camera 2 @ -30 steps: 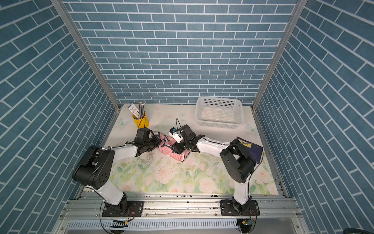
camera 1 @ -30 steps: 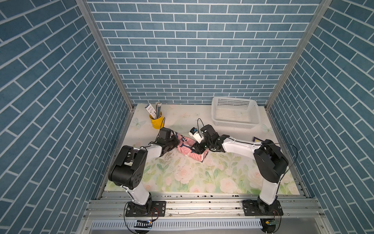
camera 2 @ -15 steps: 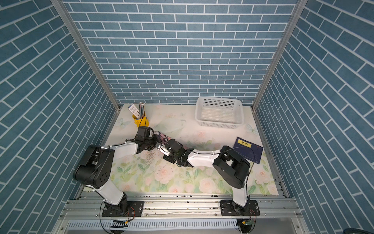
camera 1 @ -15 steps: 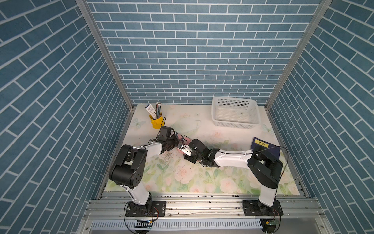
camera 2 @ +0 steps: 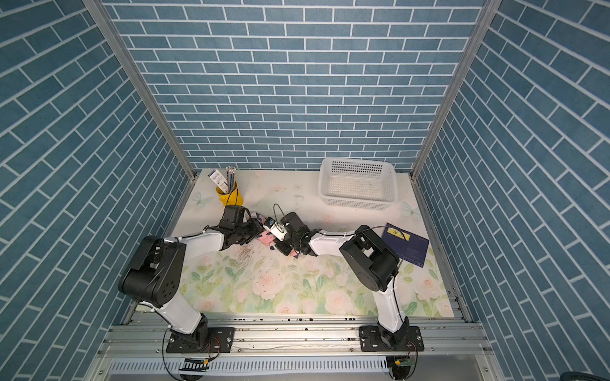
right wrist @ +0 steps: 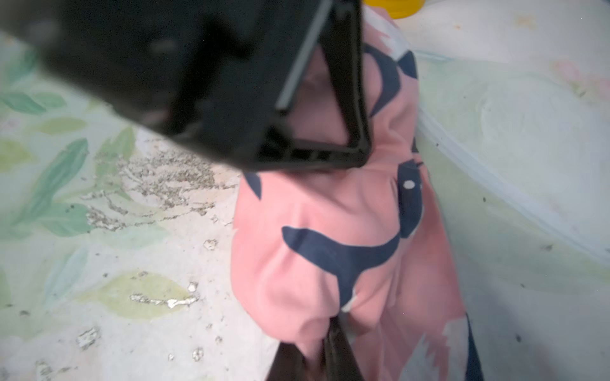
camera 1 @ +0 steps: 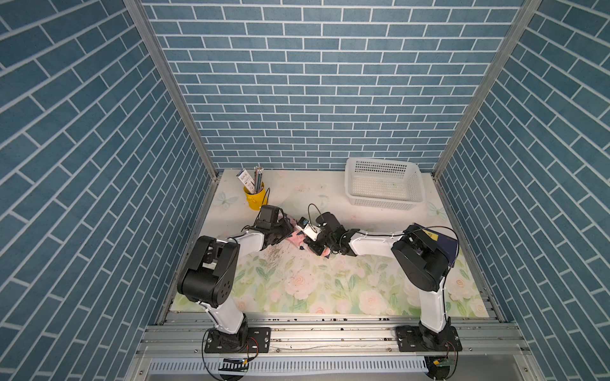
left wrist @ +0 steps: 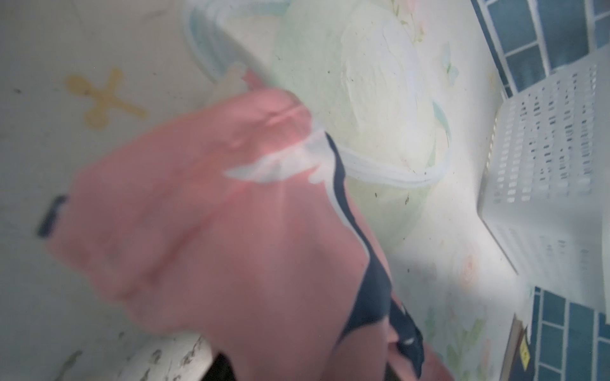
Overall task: Roll up the shorts
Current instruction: Roll the shorts at the center of the board, then pick up the shorts from the center of the board.
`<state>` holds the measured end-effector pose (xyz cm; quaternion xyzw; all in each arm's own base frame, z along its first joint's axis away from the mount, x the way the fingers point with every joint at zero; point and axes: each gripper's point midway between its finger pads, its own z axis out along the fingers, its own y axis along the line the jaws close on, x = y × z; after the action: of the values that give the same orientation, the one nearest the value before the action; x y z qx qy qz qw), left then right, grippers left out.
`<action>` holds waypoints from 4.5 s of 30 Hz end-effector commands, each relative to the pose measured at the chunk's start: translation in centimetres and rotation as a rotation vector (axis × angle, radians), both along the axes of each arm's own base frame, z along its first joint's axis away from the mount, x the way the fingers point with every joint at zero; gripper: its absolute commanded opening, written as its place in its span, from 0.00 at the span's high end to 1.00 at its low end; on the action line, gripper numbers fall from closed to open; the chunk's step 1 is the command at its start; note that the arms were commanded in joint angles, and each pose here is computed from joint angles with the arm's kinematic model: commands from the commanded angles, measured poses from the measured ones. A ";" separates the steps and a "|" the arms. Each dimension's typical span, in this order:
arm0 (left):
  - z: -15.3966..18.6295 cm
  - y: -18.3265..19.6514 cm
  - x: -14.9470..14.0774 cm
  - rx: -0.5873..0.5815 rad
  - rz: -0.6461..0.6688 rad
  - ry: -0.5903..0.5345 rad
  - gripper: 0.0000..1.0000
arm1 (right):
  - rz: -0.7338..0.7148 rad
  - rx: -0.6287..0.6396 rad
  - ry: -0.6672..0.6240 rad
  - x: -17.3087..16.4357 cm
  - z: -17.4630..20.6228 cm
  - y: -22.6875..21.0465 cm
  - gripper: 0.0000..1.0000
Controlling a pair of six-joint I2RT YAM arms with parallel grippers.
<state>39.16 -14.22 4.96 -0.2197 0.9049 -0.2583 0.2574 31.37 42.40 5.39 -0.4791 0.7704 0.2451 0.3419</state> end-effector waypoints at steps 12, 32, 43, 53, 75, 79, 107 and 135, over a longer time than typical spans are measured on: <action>7.0 2.5 -3.6 0.031 0.038 -0.237 0.19 | -0.034 0.198 0.661 -1.8 -3.6 -0.7 0.95; 2.6 -1.8 -1.9 -0.209 0.089 -0.359 0.17 | -0.111 0.174 0.831 -2.4 -5.6 -0.6 0.95; -0.3 -4.0 0.4 -0.294 0.073 -0.320 0.36 | -0.092 0.191 0.892 -3.5 -6.4 -0.6 0.95; -1.9 -5.2 0.7 -0.304 0.004 -0.255 1.00 | -0.087 0.235 0.774 -2.8 -2.2 -1.3 0.67; -2.9 -5.1 -2.9 -0.139 -0.177 -0.147 1.00 | -0.184 0.318 0.631 5.4 -0.2 -2.5 0.39; -2.9 -5.2 -3.1 -0.153 -0.186 -0.163 1.00 | -0.159 0.357 0.718 4.8 -2.4 -1.7 0.40; -2.2 -5.5 -3.0 -0.190 -0.195 -0.197 0.76 | 0.026 0.628 0.860 2.3 2.2 0.9 0.98; 4.5 3.3 -5.5 0.027 0.050 -0.260 0.23 | -0.096 0.703 0.754 5.4 5.2 -0.7 1.00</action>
<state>34.82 -11.78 11.14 -0.1947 0.8490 -0.2888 0.3974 36.36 41.73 7.29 -0.1717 0.7526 0.6144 0.1630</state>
